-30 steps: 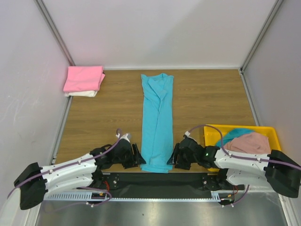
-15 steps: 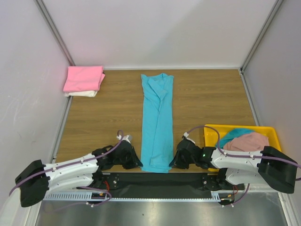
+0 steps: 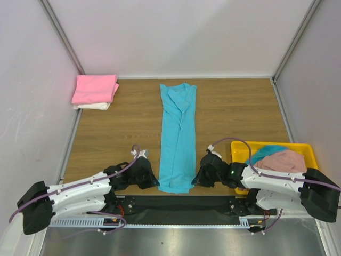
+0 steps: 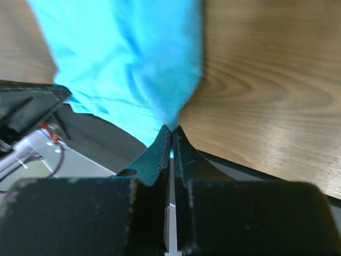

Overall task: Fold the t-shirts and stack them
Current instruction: Fold the tshirt

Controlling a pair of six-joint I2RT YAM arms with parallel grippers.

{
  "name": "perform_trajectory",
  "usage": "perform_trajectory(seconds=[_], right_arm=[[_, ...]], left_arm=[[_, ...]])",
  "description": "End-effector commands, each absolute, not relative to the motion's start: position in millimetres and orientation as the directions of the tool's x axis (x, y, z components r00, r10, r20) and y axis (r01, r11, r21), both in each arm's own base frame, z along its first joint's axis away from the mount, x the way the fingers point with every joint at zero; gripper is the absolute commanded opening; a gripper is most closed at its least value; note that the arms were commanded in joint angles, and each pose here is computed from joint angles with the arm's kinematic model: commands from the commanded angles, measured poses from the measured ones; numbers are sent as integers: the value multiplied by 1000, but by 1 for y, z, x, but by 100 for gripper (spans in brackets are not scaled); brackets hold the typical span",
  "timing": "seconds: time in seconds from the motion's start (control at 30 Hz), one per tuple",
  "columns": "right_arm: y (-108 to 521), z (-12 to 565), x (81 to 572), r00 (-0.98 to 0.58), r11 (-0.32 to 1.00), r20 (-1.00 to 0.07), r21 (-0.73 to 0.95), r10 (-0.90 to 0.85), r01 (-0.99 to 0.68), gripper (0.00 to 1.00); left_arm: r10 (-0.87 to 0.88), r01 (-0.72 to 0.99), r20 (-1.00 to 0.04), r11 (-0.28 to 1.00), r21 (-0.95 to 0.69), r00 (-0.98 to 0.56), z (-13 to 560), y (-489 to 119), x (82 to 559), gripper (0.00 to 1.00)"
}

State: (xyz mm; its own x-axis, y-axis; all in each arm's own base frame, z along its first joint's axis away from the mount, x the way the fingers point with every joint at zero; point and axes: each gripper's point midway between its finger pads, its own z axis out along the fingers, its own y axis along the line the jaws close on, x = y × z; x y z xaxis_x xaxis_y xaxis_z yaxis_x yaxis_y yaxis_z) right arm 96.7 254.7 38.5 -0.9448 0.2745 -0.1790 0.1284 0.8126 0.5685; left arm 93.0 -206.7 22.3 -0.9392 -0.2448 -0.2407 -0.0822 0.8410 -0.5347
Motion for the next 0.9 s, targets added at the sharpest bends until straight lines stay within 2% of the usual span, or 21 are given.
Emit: perform_trajectory(seconds=[0.0, 0.13, 0.6, 0.87], right_arm=[[260, 66, 121, -920, 797, -253, 596, 299, 95, 0], [261, 72, 135, -929, 779, -223, 620, 296, 100, 0], [240, 140, 235, -875, 755, -363, 656, 321, 5, 0], [233, 141, 297, -878, 738, -362, 674, 313, -15, 0]], left_arm=[[-243, -33, -331, 847, -531, -912, 54, -213, 112, 0], [-240, -15, -363, 850, -526, -900, 68, -221, 125, 0], [-252, 48, -486, 851, -524, -837, 134, -250, 227, 0], [-291, 30, -516, 849, -527, -806, 147, -256, 273, 0]])
